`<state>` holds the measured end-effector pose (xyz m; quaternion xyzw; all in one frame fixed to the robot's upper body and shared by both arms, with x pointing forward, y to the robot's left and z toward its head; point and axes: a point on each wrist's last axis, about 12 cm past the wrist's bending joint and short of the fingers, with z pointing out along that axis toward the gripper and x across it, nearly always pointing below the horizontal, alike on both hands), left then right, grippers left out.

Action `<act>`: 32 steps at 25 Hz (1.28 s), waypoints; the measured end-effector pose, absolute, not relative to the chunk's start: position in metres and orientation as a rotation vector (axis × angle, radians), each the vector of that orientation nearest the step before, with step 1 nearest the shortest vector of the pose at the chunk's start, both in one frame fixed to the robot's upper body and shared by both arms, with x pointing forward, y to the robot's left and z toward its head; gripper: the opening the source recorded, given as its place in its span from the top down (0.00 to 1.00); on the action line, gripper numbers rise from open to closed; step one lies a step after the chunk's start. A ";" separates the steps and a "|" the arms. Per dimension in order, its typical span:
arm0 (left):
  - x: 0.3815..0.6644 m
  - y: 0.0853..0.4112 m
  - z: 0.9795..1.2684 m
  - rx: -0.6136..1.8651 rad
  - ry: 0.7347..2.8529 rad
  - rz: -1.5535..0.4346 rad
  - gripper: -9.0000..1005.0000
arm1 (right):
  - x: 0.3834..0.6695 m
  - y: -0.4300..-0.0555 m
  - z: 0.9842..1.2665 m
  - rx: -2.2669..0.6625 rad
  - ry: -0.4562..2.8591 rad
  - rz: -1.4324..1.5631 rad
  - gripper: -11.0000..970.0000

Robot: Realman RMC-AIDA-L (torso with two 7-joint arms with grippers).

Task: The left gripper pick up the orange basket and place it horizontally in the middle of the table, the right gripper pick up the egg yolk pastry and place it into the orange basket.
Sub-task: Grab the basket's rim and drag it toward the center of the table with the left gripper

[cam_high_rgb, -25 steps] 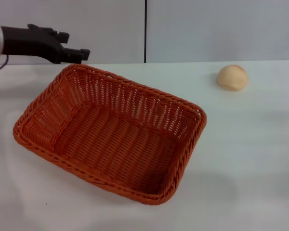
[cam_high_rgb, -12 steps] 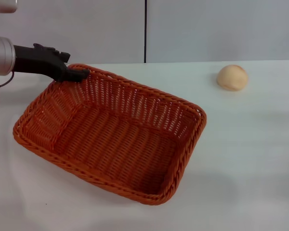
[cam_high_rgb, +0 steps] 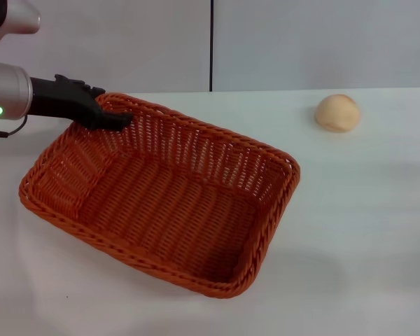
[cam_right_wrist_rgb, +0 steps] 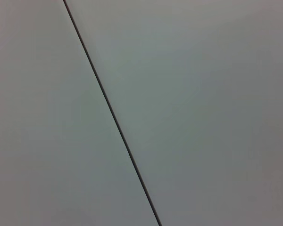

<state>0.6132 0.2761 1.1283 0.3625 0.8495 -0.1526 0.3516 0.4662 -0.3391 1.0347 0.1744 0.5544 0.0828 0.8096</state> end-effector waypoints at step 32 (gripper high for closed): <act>0.606 0.272 1.135 0.860 2.218 -0.560 0.68 | 0.467 -0.345 1.033 0.398 1.201 0.182 0.35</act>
